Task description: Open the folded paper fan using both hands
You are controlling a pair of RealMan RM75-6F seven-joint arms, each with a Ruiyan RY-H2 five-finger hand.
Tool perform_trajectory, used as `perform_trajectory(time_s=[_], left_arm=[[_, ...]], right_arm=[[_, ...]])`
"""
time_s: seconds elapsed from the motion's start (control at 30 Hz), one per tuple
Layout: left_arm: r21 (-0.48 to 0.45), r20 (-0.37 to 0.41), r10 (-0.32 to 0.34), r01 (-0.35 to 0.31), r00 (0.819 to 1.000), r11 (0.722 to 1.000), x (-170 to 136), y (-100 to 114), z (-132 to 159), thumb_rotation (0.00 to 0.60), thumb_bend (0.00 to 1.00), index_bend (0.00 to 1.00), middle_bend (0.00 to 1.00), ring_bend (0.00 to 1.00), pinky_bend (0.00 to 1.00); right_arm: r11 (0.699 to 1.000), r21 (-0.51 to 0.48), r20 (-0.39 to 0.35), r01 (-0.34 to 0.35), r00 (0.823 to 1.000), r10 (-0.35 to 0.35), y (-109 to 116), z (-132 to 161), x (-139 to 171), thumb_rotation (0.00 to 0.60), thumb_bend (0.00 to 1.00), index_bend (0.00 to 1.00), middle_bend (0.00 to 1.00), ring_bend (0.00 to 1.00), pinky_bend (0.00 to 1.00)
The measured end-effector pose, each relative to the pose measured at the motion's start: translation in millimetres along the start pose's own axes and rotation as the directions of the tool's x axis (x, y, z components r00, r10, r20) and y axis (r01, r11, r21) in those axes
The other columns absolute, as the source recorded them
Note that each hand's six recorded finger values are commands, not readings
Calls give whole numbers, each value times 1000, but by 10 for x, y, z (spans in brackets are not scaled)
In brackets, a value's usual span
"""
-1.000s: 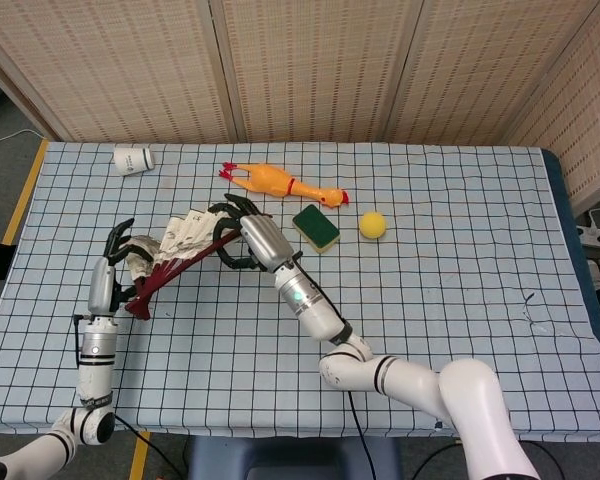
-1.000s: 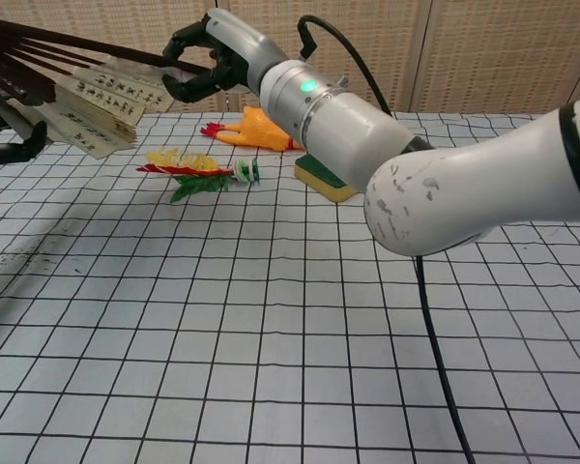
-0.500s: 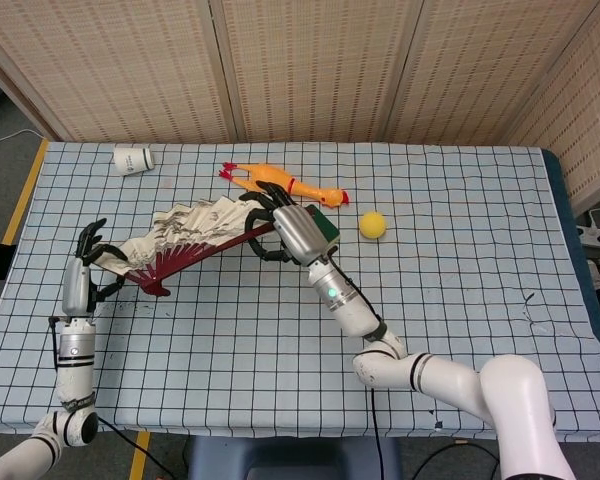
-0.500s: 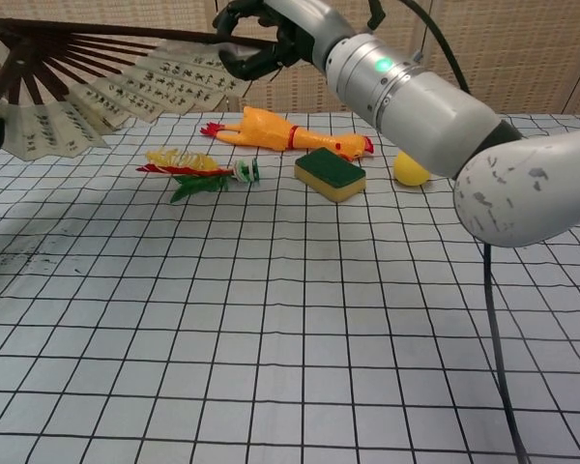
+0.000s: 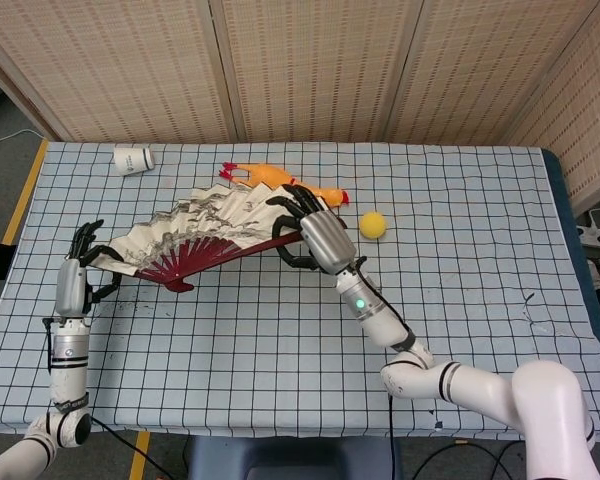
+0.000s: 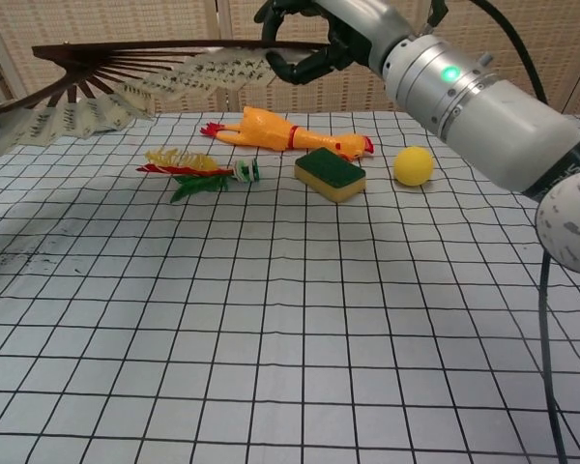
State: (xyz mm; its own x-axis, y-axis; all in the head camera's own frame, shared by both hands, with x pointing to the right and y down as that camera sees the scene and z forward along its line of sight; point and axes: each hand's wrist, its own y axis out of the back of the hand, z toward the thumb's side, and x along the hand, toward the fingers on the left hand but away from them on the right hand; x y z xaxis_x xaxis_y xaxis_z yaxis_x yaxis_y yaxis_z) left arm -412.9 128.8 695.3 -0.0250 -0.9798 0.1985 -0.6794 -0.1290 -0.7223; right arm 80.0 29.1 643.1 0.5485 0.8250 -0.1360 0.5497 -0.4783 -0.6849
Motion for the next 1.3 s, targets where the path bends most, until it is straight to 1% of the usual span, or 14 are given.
perform_trajectory(time_s=[0.2,0.33,0.57,0.7,0.83,0.9,0.97,1.0,1.07,1.1,1.13,1.17,1.23,1.3], left_arm=[[6,-15,7,-7,1000,1000,-5,43,-75,600,529,557,97,0,170],[12,-18,15,-15,1000,1000,2,77,-106,600,530,539,97,0,170],[26,-22,25,-24,999,999,-19,126,-148,600,527,508,96,0,168],[54,-17,26,-25,1000,998,-45,144,-165,600,529,496,96,0,166],[140,8,20,-21,1000,990,-85,158,-173,600,528,473,95,0,164],[209,24,6,-11,1000,978,-121,153,-188,600,528,438,79,0,162],[278,33,-23,13,999,960,-156,126,-215,600,528,404,61,0,160],[321,35,-50,36,998,947,-182,91,-235,600,528,388,53,0,160],[361,29,-89,72,996,930,-218,29,-268,600,527,351,34,0,159],[370,22,-102,87,995,925,-231,9,-289,600,526,327,20,0,158],[379,12,-118,105,993,919,-248,-17,-316,600,526,308,10,0,158],[400,-1,-144,132,990,907,-274,-50,-356,600,527,281,1,0,157],[444,-17,-176,165,984,881,-303,-73,-415,600,528,229,0,0,154],[480,-41,-204,198,978,855,-325,-87,-489,600,521,137,0,0,151]], right_arm=[[995,82,-19,49,999,-47,96,-61,177,600,514,805,183,0,43],[992,104,-18,71,997,-70,133,-126,285,600,515,797,183,0,43],[985,148,-13,84,996,-83,102,-241,446,600,514,797,183,0,43],[982,170,-7,85,996,-85,65,-315,548,600,514,793,183,0,43],[981,177,-4,78,997,-78,16,-369,632,600,515,778,183,0,43],[980,184,-2,75,997,-75,-12,-399,662,600,514,776,183,0,43],[980,189,4,67,998,-69,-51,-435,687,600,515,772,183,0,43],[980,190,7,61,998,-64,-74,-455,700,600,514,770,183,0,43],[981,190,16,46,999,-50,-133,-492,727,600,515,751,183,0,43],[980,194,23,32,999,-37,-173,-520,748,600,515,719,183,0,43],[980,201,29,14,999,-20,-212,-547,773,600,515,665,176,0,44],[978,209,35,-10,999,3,-257,-575,807,600,514,601,160,0,43],[969,237,57,-76,996,64,-359,-659,902,600,514,434,113,0,38],[951,283,75,-123,992,106,-406,-735,982,600,506,177,44,0,17]])
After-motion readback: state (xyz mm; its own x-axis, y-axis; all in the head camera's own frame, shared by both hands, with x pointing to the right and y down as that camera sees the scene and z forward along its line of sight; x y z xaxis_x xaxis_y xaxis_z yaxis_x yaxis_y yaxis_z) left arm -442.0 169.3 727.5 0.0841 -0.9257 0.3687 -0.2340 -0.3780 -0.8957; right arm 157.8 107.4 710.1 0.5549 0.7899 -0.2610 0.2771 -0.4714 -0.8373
